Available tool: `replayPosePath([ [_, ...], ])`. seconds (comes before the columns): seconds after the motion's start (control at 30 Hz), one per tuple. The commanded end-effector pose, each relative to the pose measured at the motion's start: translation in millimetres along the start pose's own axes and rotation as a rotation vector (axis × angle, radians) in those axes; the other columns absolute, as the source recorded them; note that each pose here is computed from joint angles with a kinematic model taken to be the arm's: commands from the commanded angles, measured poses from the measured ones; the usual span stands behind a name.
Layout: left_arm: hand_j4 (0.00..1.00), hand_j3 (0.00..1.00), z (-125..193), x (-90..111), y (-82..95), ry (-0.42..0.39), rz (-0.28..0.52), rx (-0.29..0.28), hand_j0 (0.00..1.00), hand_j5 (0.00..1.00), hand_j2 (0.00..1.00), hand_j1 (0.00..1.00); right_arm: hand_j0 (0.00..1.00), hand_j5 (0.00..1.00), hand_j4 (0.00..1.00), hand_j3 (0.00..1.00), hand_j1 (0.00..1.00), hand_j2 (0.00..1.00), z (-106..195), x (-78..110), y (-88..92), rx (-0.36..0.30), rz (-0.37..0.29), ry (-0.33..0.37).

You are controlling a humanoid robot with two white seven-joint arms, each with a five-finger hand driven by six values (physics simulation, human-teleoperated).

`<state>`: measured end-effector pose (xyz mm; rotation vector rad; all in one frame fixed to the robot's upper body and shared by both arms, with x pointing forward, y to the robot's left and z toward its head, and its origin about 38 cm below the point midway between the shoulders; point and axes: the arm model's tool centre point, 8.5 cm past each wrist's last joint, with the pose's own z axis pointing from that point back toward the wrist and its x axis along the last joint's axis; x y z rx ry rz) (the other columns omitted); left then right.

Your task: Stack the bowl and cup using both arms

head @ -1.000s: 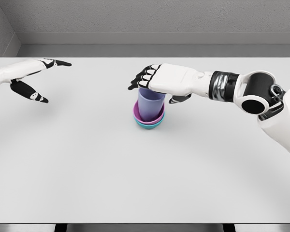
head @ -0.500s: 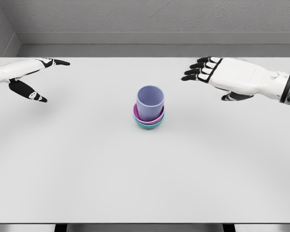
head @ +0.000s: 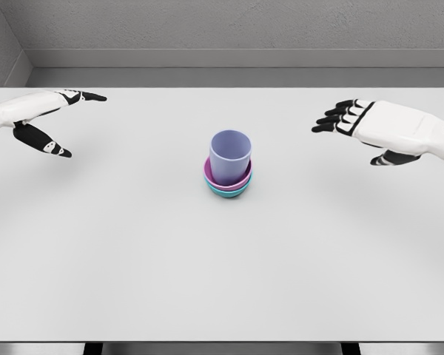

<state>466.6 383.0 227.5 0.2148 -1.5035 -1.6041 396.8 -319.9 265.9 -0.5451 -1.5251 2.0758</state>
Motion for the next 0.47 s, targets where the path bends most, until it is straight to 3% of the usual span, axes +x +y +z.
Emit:
replayPosePath([
  [0.0,1.0,1.0,0.2,0.0,0.7,-0.001,0.006,0.005,1.0,1.0,1.0,1.0,1.0,1.0,1.0,1.0,1.0,1.0,-0.6,0.6,0.1,-0.003,-0.006,-0.003],
  [0.43,1.0,1.0,-0.3,-0.9,-5.4,0.0,0.013,-0.004,1.0,1.0,1.0,1.0,1.0,1.0,1.0,1.0,1.0,1.0,-2.7,3.6,0.4,-0.005,-0.005,-0.012],
])
